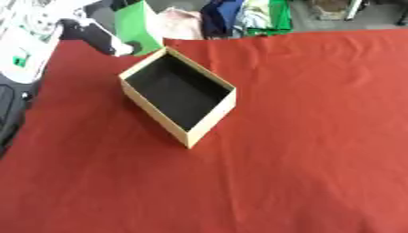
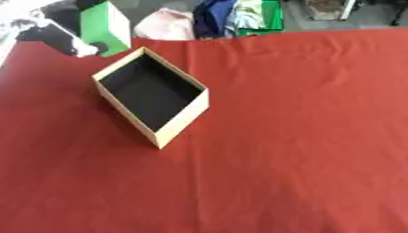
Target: Pick up objects on the table and place them in the box.
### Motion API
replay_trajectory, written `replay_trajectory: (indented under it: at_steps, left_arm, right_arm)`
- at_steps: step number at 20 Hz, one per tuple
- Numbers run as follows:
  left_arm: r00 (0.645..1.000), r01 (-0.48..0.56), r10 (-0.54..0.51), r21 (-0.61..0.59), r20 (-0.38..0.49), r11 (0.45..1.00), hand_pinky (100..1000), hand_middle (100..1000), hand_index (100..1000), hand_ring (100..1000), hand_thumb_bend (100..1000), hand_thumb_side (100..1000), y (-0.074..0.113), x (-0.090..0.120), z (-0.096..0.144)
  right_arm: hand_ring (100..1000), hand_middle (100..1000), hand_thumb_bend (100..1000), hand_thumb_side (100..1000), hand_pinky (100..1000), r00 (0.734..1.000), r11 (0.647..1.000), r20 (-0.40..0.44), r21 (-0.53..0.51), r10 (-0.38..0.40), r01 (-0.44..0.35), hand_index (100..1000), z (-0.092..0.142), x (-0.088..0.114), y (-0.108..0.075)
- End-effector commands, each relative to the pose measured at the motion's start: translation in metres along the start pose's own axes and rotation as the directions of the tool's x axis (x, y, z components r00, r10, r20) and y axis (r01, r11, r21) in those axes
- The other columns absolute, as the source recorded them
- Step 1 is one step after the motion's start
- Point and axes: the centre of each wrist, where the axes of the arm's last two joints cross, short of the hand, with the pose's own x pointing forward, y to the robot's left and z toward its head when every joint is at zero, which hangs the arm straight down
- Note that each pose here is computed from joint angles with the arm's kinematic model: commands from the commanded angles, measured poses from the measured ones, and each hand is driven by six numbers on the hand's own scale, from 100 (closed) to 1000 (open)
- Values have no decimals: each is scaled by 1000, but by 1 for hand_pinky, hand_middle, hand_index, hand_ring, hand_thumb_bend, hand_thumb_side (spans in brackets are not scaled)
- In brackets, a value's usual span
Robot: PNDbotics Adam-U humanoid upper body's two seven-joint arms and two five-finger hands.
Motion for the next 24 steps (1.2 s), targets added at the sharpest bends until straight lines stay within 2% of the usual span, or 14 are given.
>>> replay_trajectory:
  at_steps: [1,3,5,10,11,18,20,22,24]
  left_arm:
    - [1000,2,-3,57,17,998,777,612,753,682,144,100,4,2,-7]
    - [1000,-16,15,56,16,998,777,613,754,681,136,100,-6,-2,-11]
    - [999,-35,35,53,15,998,779,622,765,688,183,100,-15,-7,-14]
    - [999,-40,40,28,0,999,797,667,814,713,229,100,-32,-20,-15]
    - [1000,-28,28,20,-1,999,799,692,849,734,295,100,-34,-22,-15]
    - [997,50,-55,-85,-48,995,856,789,930,822,451,100,-48,-36,-11]
    - [996,61,-67,-100,-55,993,883,841,973,865,543,100,-48,-38,-10]
    - [995,81,-86,-92,-54,992,909,889,1000,906,700,292,-48,-38,-9]
    - [991,116,-120,-68,-54,991,924,909,1000,925,786,381,-47,-39,-8]
  right_arm:
    - [758,764,100,117,798,999,1000,30,-14,-19,19,766,-8,7,-3]
    - [758,764,100,117,798,999,1000,31,-15,-22,23,766,-8,8,-3]
    - [758,765,100,117,798,999,999,31,-18,-27,27,766,-9,8,-3]
    - [759,765,100,115,798,999,999,25,-18,-32,33,766,-8,9,-1]
    - [759,765,100,115,798,999,999,24,-18,-33,33,766,-8,9,-1]
    - [760,765,100,115,798,999,999,21,-21,-35,35,766,-8,9,-1]
    - [760,765,100,114,798,999,999,20,-20,-35,35,766,-8,9,-1]
    - [760,766,100,114,799,999,999,19,-20,-34,35,766,-8,9,-1]
    - [760,765,100,115,799,999,999,19,-20,-35,35,766,-8,9,-1]
